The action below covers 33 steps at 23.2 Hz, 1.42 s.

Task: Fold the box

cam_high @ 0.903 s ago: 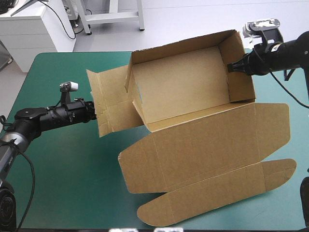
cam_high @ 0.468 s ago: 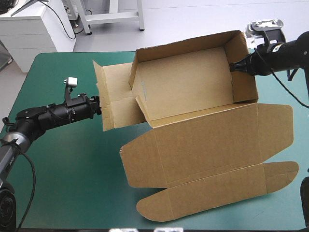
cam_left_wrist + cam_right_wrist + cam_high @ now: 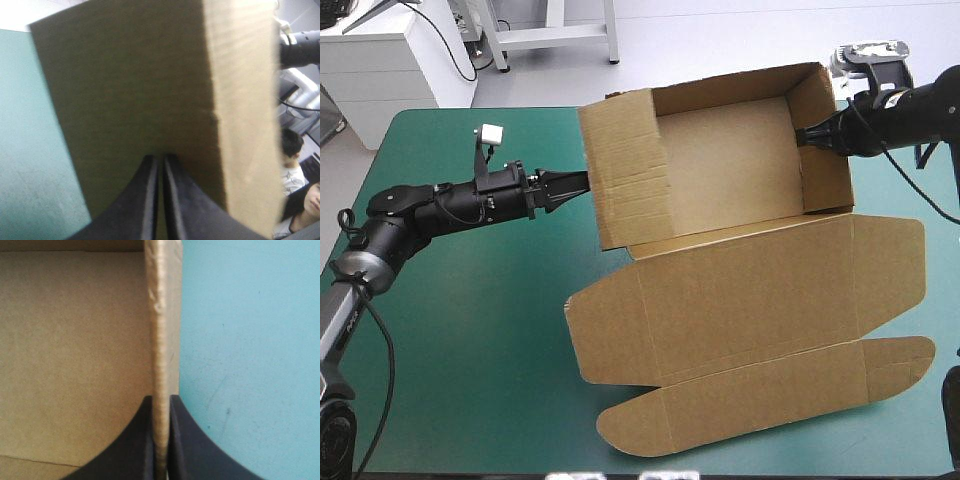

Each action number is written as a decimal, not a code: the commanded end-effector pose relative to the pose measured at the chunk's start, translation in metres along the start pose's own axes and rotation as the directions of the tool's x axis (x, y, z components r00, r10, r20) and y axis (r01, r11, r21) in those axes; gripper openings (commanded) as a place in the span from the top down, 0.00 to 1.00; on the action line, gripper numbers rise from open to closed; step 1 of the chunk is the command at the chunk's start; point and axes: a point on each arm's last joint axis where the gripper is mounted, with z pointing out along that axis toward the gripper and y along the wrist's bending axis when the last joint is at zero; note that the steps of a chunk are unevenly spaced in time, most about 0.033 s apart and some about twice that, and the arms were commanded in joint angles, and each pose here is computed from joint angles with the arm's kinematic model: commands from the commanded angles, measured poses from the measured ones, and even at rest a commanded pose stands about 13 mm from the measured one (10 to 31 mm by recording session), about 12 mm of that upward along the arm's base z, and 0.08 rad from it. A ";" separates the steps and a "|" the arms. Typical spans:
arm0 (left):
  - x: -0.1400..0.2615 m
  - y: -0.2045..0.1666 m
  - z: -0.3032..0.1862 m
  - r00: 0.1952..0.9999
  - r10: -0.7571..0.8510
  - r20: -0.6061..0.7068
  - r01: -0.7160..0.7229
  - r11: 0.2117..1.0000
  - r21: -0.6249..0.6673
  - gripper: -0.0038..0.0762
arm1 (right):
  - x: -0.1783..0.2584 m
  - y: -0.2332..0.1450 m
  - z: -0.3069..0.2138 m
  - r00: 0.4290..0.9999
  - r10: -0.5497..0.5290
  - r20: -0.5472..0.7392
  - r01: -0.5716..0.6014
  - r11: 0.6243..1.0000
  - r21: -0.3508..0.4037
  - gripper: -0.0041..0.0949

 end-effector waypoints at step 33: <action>-0.041 -0.071 0.040 0.965 0.195 -0.177 -0.250 0.889 -0.384 0.38 | -0.018 0.054 -0.017 0.975 0.038 0.217 -0.040 0.999 0.008 0.97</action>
